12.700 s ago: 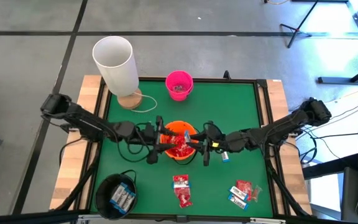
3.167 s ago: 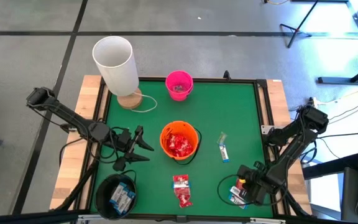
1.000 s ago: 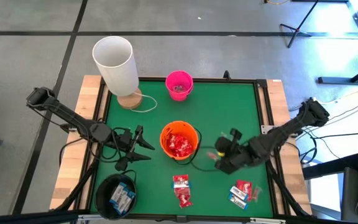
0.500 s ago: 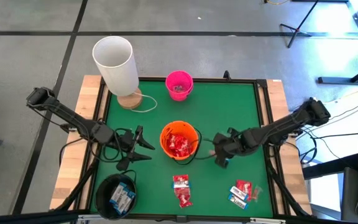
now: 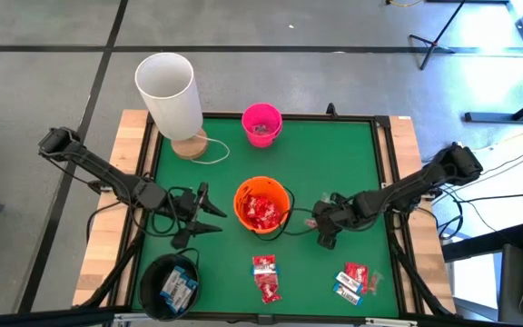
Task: Sort candy
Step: Put the orange gummy into the pink bucket
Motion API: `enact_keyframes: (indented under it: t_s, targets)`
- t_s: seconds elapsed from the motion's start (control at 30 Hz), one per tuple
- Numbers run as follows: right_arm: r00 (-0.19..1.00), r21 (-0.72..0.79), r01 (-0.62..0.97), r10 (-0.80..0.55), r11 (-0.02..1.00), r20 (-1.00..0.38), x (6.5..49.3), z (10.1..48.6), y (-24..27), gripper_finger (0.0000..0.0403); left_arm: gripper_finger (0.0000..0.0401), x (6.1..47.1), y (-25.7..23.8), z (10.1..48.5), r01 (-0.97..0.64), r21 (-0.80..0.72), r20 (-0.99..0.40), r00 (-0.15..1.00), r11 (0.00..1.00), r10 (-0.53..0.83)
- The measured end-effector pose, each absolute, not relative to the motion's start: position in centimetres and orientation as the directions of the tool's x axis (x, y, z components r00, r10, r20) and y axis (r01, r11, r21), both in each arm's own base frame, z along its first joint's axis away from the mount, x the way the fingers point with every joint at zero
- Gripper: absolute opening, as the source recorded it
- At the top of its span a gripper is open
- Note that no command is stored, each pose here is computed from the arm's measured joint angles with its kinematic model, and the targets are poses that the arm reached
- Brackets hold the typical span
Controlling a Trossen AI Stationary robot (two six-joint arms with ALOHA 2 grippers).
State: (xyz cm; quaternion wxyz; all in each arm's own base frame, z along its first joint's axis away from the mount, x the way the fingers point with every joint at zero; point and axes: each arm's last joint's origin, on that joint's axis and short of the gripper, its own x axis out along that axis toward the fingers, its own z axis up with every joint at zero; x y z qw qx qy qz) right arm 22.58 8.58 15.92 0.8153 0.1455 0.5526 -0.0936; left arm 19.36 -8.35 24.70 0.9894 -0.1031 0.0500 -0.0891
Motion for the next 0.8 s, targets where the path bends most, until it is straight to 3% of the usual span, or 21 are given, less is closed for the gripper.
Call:
enact_keyframes:
  t_s: [0.27,0.53,0.8]
  targets:
    - [0.39,0.151,0.321,0.014,0.935,-0.921,21.9,14.1,8.3,0.0133,0.0184,19.4,-8.3,24.7,0.144,-0.234,-0.08,0.983,0.961,-0.167]
    - [0.38,0.151,0.362,0.003,0.92,-0.925,21.6,13.8,8.2,0.0009,0.0184,19.4,-8.3,24.7,0.144,-0.237,-0.08,0.983,0.961,-0.167]
    - [0.387,0.173,0.399,0.005,0.901,-0.922,21.7,14.2,8.2,0.0005,0.0184,19.4,-8.3,24.7,0.142,-0.255,-0.08,0.983,0.956,-0.167]
